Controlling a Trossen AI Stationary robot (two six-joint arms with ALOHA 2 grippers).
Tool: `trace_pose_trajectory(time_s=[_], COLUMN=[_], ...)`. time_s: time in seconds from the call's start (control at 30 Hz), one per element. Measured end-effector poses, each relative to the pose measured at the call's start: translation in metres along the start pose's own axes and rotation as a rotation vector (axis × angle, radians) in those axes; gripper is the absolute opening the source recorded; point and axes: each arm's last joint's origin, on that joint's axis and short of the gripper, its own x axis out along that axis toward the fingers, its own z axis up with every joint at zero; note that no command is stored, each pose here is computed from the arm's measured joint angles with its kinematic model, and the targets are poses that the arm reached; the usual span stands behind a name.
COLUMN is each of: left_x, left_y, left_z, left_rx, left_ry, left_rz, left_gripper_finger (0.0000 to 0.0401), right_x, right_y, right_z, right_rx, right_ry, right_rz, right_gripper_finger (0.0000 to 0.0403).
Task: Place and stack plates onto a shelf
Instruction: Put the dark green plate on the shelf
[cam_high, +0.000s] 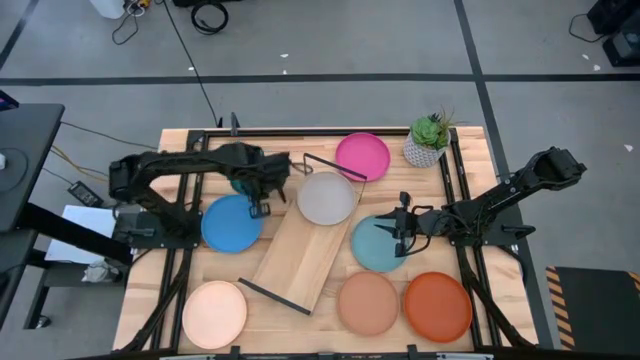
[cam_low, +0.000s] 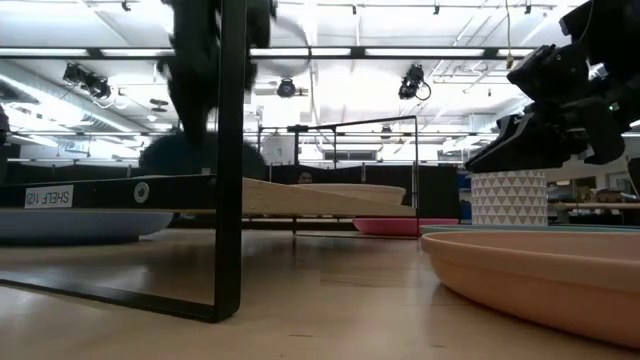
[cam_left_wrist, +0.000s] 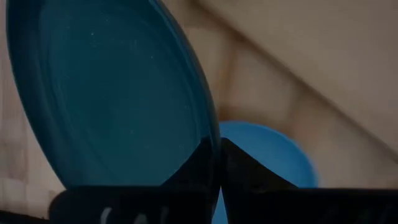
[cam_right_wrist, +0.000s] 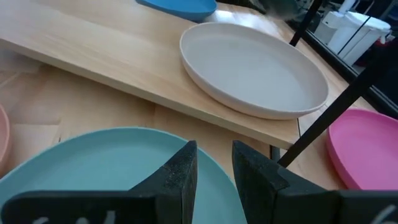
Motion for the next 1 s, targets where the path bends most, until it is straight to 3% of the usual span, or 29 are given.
trace_pose_trajectory(time_s=[0.23, 0.37, 0.53, 0.77, 1.0], left_x=[-0.042, -0.051, -0.056, -0.077, -0.068], left_y=[-0.061, -0.095, -0.123, -0.153, -0.181], left_z=[-0.016, -0.01, 0.009, 0.045, 0.071], left_rx=[0.058, -0.068, -0.261, -0.356, -0.494], left_ry=[-0.114, -0.209, -0.207, -0.195, -0.039], left_rz=[-0.083, -0.2, -0.326, -0.349, -0.281], left_gripper_finger=[0.0022, 0.0024, 0.0015, 0.0016, 0.0016], right_x=[0.0, 0.0, 0.0, -0.001, -0.006], right_y=[0.0, 0.0, 0.0, 0.002, 0.011], right_z=[0.005, 0.008, 0.009, 0.009, 0.008], right_rx=[-0.027, -0.007, 0.039, 0.076, 0.05], right_ry=[-0.047, -0.078, -0.088, -0.084, -0.086], right_rz=[-0.004, -0.006, -0.003, 0.022, 0.074], right_gripper_finger=[0.0107, 0.0107, 0.0107, 0.0107, 0.0107])
